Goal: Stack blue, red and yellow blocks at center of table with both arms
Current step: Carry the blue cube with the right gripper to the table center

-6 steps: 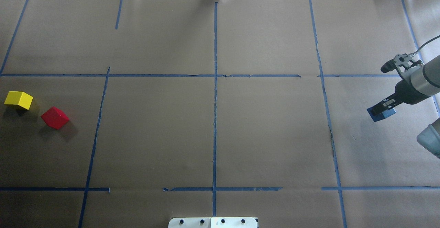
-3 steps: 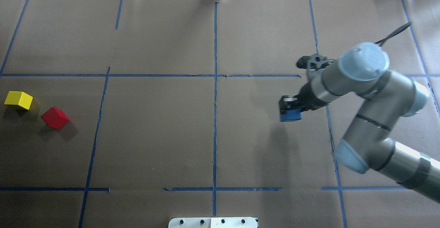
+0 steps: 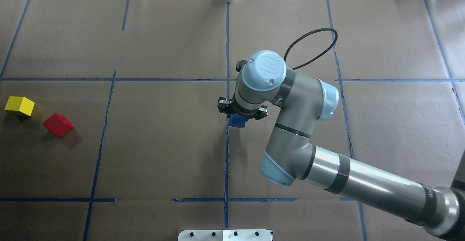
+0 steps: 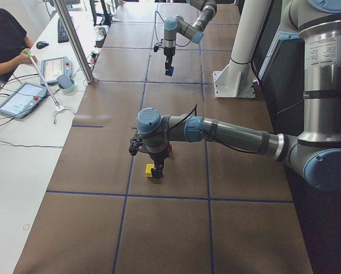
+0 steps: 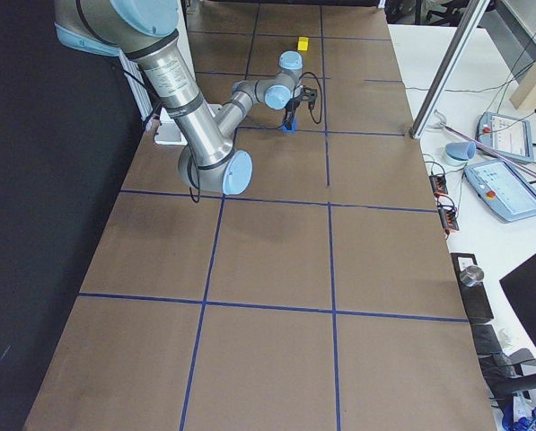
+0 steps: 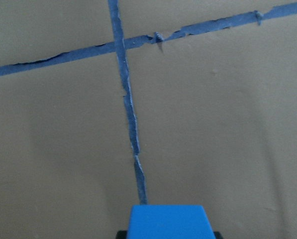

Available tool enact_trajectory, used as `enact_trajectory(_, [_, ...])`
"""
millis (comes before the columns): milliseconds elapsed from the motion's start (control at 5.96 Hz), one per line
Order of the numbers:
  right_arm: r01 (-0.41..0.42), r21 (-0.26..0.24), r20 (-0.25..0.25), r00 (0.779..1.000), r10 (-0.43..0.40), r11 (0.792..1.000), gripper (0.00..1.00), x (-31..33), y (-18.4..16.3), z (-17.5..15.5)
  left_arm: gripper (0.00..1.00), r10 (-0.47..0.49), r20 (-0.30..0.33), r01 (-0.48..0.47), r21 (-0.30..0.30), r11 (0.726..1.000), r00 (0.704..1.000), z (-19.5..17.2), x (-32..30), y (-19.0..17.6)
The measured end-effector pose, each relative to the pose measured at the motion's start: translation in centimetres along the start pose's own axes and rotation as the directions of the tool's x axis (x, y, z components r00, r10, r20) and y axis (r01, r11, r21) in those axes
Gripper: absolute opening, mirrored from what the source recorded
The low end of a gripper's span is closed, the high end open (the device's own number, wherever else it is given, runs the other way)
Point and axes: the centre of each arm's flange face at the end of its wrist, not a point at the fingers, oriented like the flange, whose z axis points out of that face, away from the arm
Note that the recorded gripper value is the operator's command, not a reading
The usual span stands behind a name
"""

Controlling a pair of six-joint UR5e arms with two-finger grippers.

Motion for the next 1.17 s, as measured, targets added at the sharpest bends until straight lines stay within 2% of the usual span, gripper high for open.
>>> enact_trajectory(336, [-0.002, -0.002, -0.030, 1.000, 0.002, 1.000, 0.20, -1.9, 0.7, 1.9, 1.00, 0.004, 0.000, -0.004, 0.005, 1.000, 1.000, -0.2, 0.3, 0.0])
enact_trajectory(671, [0.046, -0.014, -0.040, 0.998, -0.047, 0.999, 0.92, -1.9, 1.4, 2.7, 1.00, 0.007, 0.001, -0.007, 0.009, 1.000, 1.000, -0.4, 0.4, 0.0])
enact_trajectory(839, [0.074, -0.019, -0.042, 0.996, -0.075, 0.997, 1.00, -1.9, 1.7, 2.9, 1.00, 0.008, 0.001, -0.008, 0.010, 1.000, 1.000, -0.5, 0.5, 0.0])
enact_trajectory(1174, [0.140, 0.004, -0.049, 0.989, -0.140, 0.990, 1.00, -2.1, 2.3, 3.2, 1.00, 0.012, 0.002, -0.012, 0.013, 1.000, 1.000, -0.6, 0.6, 0.0])
